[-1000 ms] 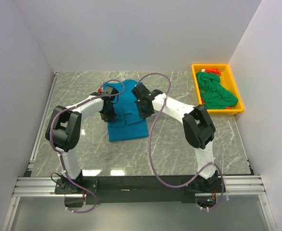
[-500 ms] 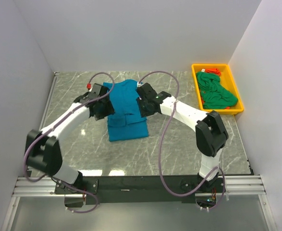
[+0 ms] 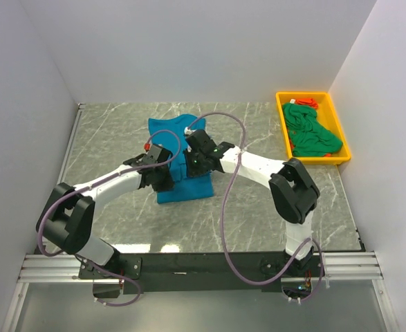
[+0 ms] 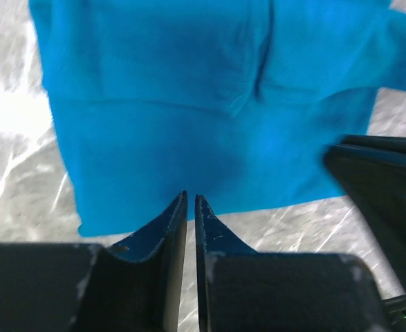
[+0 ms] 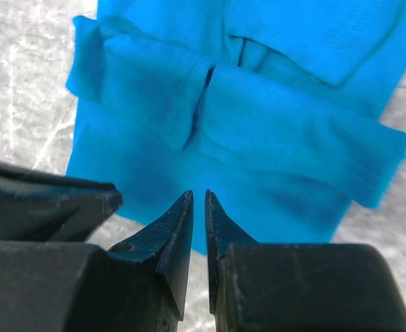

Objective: Fold and stack the t-shirts
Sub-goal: Fold the tshirt

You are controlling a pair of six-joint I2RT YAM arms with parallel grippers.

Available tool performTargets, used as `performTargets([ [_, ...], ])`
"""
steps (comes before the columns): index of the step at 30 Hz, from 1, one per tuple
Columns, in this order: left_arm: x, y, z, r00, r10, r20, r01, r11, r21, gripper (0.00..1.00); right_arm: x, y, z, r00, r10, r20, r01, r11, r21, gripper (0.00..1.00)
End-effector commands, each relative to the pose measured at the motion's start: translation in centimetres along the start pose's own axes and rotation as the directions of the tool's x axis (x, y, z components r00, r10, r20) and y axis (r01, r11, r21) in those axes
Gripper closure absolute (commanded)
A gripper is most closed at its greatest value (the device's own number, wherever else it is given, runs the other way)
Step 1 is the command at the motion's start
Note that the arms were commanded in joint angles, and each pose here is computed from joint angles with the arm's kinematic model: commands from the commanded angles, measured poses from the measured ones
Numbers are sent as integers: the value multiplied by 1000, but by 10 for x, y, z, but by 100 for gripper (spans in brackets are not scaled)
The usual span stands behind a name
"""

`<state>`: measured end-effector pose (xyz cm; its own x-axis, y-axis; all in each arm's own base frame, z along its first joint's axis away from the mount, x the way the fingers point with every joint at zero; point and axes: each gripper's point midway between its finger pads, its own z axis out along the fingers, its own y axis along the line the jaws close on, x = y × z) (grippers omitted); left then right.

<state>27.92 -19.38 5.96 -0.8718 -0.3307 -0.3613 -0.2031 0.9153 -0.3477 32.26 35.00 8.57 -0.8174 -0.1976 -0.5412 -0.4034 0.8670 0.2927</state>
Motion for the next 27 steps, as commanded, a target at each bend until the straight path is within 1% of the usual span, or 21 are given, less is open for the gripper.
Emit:
performTargets([
  [1, -9, -9, 9, 999, -22, 50, 21, 999, 30, 85, -1, 7, 21, 999, 33, 7, -32, 999, -37, 81],
  [9, 25, 22, 32, 999, -20, -44, 18, 999, -49, 85, 10, 11, 42, 998, 34, -52, -37, 997, -61, 81],
  [13, 35, 34, 37, 998, -17, -65, 12, 997, -75, 85, 7, -2, 52, 999, 37, -35, -37, 999, -12, 81],
  [15, 38, 37, 38, 997, -13, -74, 6, 996, -83, 85, -2, -8, 54, 999, 48, -15, -48, 999, 2, 81],
  [21, 48, 45, 37, 995, -6, -95, -3, 995, -97, 85, -43, -27, 64, 995, 68, 79, -72, 996, 58, 81],
  [22, 48, 44, 36, 996, -9, -91, 1, 996, -92, 85, -61, -34, 65, 991, 71, 110, -79, 995, 64, 81],
  [24, 50, 45, 33, 996, -10, -91, 2, 996, -88, 85, -78, -48, 71, 988, 74, 139, -88, 991, 99, 80],
  [25, 52, 46, 32, 996, -11, -93, 3, 996, -88, 85, -105, -52, 64, 980, 69, 188, -89, 991, 100, 80],
  [27, 55, 47, 30, 995, -13, -96, 5, 996, -86, 85, -125, -60, 64, 974, 73, 217, -98, 989, 108, 79],
])
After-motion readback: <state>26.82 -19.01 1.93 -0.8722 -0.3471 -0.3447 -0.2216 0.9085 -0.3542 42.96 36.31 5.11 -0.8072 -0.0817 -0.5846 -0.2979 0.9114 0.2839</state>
